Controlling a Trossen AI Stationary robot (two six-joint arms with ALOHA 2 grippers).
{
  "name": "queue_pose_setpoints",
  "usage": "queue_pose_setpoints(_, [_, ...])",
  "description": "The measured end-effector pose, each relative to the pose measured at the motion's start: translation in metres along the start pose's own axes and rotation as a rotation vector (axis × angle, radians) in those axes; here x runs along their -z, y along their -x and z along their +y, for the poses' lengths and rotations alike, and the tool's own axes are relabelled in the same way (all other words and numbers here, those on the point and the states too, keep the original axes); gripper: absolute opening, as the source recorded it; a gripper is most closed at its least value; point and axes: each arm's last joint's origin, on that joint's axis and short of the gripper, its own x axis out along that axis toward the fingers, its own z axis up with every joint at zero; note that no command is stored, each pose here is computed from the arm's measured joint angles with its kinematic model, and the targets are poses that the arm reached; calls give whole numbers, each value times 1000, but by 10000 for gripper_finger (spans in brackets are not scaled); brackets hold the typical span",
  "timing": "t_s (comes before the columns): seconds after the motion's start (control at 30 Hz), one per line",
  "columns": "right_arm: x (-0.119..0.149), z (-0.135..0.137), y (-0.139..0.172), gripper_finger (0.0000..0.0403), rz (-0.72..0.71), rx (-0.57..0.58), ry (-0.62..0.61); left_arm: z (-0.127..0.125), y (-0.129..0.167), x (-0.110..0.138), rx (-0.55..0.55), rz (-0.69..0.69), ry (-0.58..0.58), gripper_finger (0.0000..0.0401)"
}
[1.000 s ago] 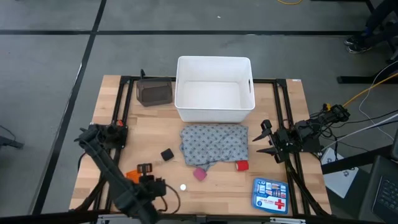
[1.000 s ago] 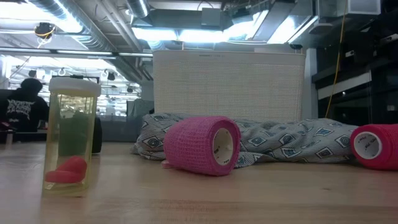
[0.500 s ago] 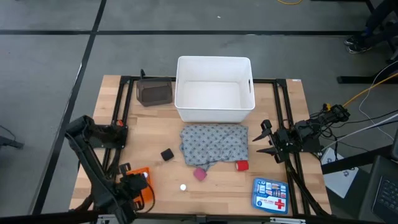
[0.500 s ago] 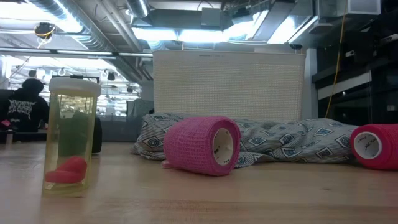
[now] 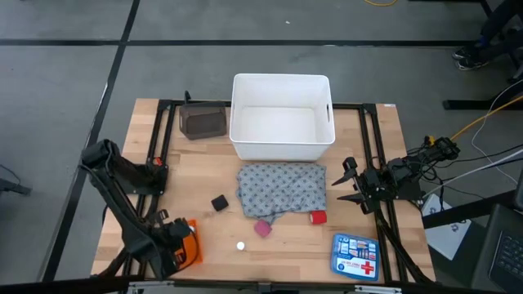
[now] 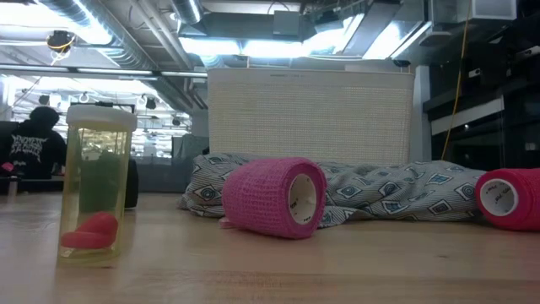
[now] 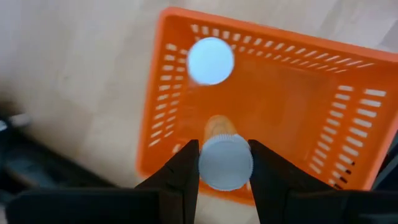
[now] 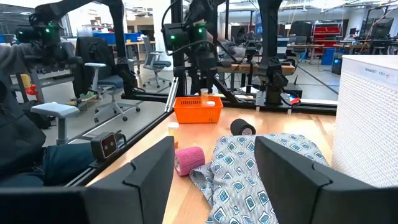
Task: Pick & Place Medicine items
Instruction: Put the left yellow pill bottle into the orange bin
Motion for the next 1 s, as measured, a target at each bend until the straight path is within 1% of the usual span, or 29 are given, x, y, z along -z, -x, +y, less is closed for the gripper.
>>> queue_pose_setpoints(0.1, [0, 0, 0, 224, 0, 0, 0, 2, -8, 1, 20, 9, 2, 105])
queue_pose_setpoints(0.37, [0, 0, 0, 224, 0, 0, 0, 10, -23, 4, -17, 31, 9, 105])
queue_pose_setpoints(0.63, [0, 0, 0, 224, 1, 0, 0, 7, -24, 4, 22, 21, 1, 105])
queue_pose_setpoints(0.73, [0, 0, 0, 224, 0, 0, 0, 7, -24, 4, 19, 13, 1, 113])
queue_pose_setpoints(1.0, [0, 0, 0, 224, 0, 0, 0, 7, -24, 3, 16, 11, 0, 151])
